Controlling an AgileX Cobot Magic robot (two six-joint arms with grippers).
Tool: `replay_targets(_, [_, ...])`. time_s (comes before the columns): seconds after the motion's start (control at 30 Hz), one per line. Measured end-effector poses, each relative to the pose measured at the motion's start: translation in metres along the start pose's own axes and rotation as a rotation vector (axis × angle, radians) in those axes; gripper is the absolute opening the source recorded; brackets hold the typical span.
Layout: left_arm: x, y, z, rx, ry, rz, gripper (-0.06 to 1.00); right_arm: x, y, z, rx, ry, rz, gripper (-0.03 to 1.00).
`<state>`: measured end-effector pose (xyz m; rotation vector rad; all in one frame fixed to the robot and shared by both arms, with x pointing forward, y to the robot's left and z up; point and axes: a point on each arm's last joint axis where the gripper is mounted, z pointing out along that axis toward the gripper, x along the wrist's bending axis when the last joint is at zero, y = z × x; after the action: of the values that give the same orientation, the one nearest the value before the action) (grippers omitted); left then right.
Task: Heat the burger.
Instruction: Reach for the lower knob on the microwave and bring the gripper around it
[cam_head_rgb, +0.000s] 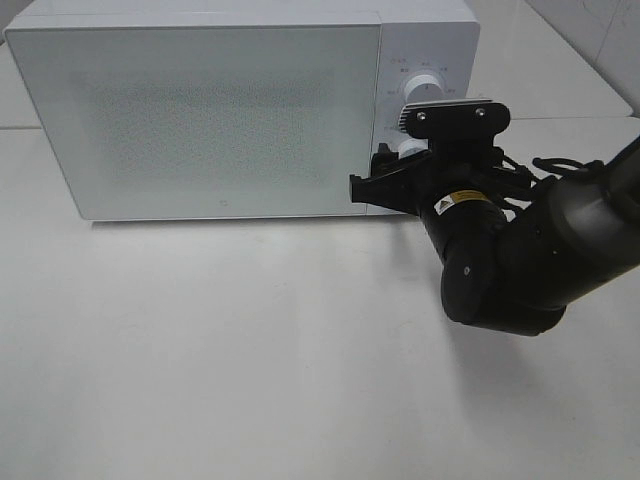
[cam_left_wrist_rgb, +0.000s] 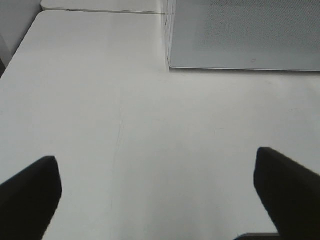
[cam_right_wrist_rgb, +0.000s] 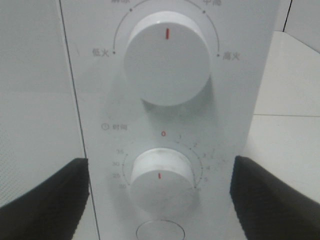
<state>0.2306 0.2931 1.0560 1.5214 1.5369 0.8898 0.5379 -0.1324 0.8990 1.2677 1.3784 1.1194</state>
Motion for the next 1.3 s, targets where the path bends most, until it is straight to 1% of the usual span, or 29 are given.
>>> replay_targets(0.3, [0.000,0.000,0.000,0.000,0.000,0.000,0.99,0.000,-0.004,0.010,-0.002,0.007,-0.012,0.75])
replay_targets(0.37, [0.000,0.000,0.000,0.000,0.000,0.000,0.99,0.003,-0.006,0.012,-0.004,0.022,-0.017,0.75])
replay_targets(0.7, [0.000,0.000,0.000,0.000,0.000,0.000,0.99,0.004,-0.009,0.013,0.001,0.024,-0.016,0.74])
replay_targets(0.77, [0.000,0.000,0.000,0.000,0.000,0.000,0.99,0.004,-0.012,0.013,0.009,0.024,-0.007,0.69])
replay_targets(0.87, [0.000,0.000,0.000,0.000,0.000,0.000,0.99,0.004,-0.013,0.014,0.011,0.024,-0.008,0.66])
replay_targets(0.9, [0.000,0.000,0.000,0.000,0.000,0.000,0.99,0.004,-0.013,0.014,0.012,0.022,-0.006,0.60])
replay_targets(0.93, [0.000,0.000,0.000,0.000,0.000,0.000,0.99,0.003,-0.013,0.014,0.013,0.018,-0.004,0.56])
replay_targets(0.97, [0.000,0.000,0.000,0.000,0.000,0.000,0.99,0.003,-0.013,0.014,0.013,0.018,-0.004,0.56])
replay_targets(1.0, [0.000,0.000,0.000,0.000,0.000,0.000,0.99,0.002,-0.013,0.014,0.013,0.006,0.001,0.49])
replay_targets(1.03, [0.000,0.000,0.000,0.000,0.000,0.000,0.99,0.001,-0.013,0.014,0.014,-0.002,0.005,0.45])
replay_targets(1.07, [0.000,0.000,0.000,0.000,0.000,0.000,0.99,0.001,-0.013,0.014,0.014,-0.002,0.005,0.45])
replay_targets(1.1, [0.000,0.000,0.000,0.000,0.000,0.000,0.99,0.001,-0.013,0.014,0.011,-0.003,0.006,0.43])
replay_targets(1.3, [0.000,0.000,0.000,0.000,0.000,0.000,0.99,0.001,-0.013,0.014,0.011,-0.003,0.006,0.43])
